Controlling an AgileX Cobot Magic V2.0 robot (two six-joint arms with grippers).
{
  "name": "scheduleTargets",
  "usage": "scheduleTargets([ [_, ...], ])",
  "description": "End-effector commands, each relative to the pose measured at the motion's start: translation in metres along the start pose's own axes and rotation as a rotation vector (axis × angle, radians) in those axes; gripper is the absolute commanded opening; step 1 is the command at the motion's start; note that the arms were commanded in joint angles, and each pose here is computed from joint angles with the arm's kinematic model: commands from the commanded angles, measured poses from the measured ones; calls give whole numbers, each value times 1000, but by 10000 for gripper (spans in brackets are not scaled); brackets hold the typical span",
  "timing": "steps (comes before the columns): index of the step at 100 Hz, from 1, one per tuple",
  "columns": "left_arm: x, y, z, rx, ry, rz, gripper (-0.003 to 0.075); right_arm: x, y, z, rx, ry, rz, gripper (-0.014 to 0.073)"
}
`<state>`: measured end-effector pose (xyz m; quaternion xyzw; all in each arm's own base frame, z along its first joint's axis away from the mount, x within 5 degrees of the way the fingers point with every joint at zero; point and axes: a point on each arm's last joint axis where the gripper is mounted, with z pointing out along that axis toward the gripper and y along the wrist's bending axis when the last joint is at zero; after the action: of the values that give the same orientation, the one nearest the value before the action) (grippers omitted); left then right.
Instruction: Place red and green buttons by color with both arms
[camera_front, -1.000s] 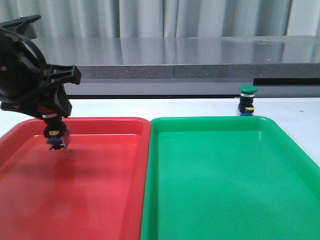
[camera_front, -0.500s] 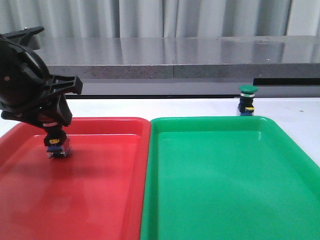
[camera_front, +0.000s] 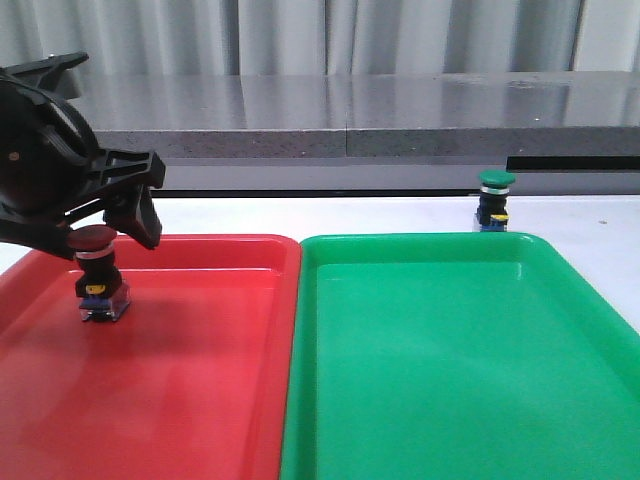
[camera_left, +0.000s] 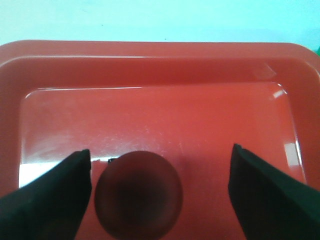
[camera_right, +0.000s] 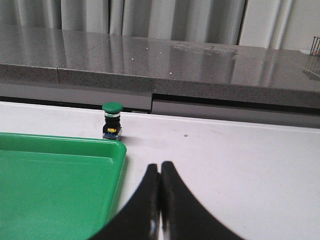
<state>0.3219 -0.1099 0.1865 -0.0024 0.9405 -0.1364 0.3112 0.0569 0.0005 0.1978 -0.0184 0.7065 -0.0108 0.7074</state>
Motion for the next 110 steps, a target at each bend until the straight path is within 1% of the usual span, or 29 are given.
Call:
scheduleTargets([
  [1, -19, -10, -21, 38, -126, -11, 539, -14, -1, -3, 8, -120, -14, -67],
  [18, -29, -12, -41, 50, -199, 20, 538, -14, -1, -3, 8, -120, -14, -67],
  [27, -34, -14, -57, 59, -249, 41, 538, -14, -1, -3, 8, -120, -14, -67],
  [37, -42, -10, -78, 59, -313, 37, 538, -14, -1, -3, 8, -120, -14, -67],
  [54, -55, 3, -126, 35, -451, 46, 538, -14, -1, -3, 8, -120, -14, -67],
  [69, -56, 4, -169, 18, -563, 115, 538, -14, -1, -3, 8, -120, -14, -67],
  [81, -45, 4, -195, 26, -646, 136, 538, -14, -1, -3, 8, -120, -14, -67],
  [88, -33, 6, -206, 31, -683, 137, 538, -14, -1, -3, 8, -120, -14, -67],
  [110, 23, 19, -226, 41, -755, 138, 538, -14, -1, -3, 8, -120, -14, -67],
])
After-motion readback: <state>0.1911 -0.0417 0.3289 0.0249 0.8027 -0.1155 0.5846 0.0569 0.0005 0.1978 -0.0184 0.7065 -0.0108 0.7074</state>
